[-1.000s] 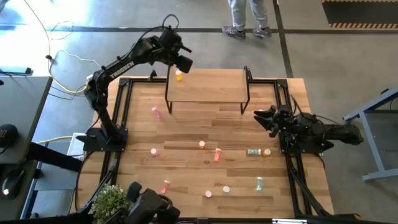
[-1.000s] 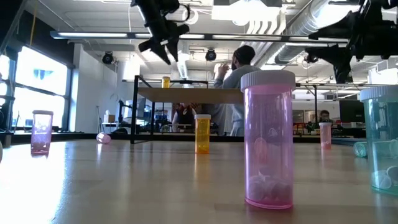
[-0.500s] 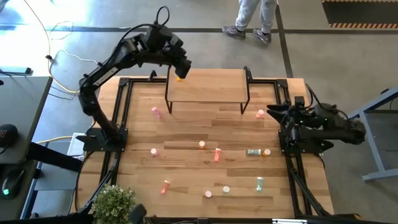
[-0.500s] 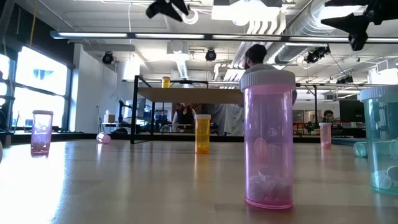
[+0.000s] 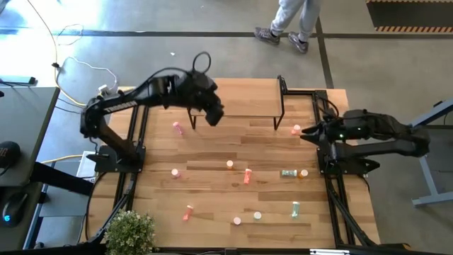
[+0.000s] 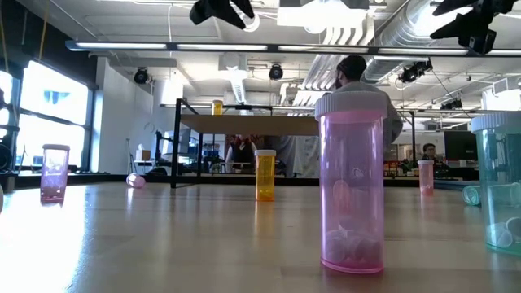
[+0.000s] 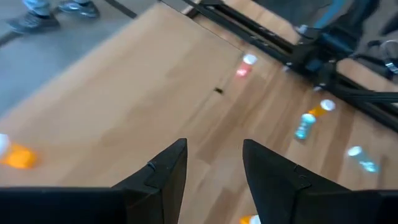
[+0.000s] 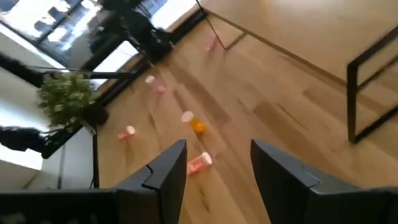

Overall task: Pick and place medicine bottles onto shelf by color
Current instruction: Put the top pink medicine bottle on the shelf

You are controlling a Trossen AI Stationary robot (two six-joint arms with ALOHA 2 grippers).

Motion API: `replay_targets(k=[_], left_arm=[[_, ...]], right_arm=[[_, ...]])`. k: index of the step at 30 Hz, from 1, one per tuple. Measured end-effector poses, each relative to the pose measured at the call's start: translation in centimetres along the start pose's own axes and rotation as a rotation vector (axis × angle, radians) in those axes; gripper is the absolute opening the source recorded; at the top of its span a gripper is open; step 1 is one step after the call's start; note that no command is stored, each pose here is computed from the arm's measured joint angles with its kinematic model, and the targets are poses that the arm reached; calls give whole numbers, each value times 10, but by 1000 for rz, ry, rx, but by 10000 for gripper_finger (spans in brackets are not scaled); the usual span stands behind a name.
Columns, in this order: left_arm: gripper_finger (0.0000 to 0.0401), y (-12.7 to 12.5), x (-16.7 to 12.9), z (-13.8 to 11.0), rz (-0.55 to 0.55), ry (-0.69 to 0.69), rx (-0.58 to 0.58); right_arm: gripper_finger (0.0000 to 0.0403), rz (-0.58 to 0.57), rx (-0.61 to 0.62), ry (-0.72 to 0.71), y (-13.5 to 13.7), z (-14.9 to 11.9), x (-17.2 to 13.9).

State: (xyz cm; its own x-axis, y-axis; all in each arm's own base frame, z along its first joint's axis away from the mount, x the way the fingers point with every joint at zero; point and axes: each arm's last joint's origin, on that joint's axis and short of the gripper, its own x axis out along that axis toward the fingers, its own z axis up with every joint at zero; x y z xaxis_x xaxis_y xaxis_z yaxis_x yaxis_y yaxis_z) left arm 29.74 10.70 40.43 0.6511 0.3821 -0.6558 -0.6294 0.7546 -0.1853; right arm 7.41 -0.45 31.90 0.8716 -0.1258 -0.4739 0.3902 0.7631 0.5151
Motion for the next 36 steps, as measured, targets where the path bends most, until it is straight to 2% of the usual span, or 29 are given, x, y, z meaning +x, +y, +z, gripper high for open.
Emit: replay_targets(k=[5, 13, 18, 22, 29, 36], left_arm=[[140, -16, 3, -22, -71, -54, -26], [140, -31, 9, -54, -172, -125, -26], [140, -33, 9, -67, -203, -144, -17], [140, -37, 0, -67, -244, -199, 14], [140, -37, -26, -61, -289, -310, 138], [140, -29, -59, -63, -341, -351, 206]], right_arm=[[170, -171, 85, 28, 4, 10, 3], [170, -417, 170, -33, 5, 22, -3], [170, -517, 285, -66, -1, 26, -7], [170, -636, 387, -59, -12, 24, -8], [170, -700, 520, -34, -21, 29, -3], [170, -763, 592, 73, -35, 40, 17]])
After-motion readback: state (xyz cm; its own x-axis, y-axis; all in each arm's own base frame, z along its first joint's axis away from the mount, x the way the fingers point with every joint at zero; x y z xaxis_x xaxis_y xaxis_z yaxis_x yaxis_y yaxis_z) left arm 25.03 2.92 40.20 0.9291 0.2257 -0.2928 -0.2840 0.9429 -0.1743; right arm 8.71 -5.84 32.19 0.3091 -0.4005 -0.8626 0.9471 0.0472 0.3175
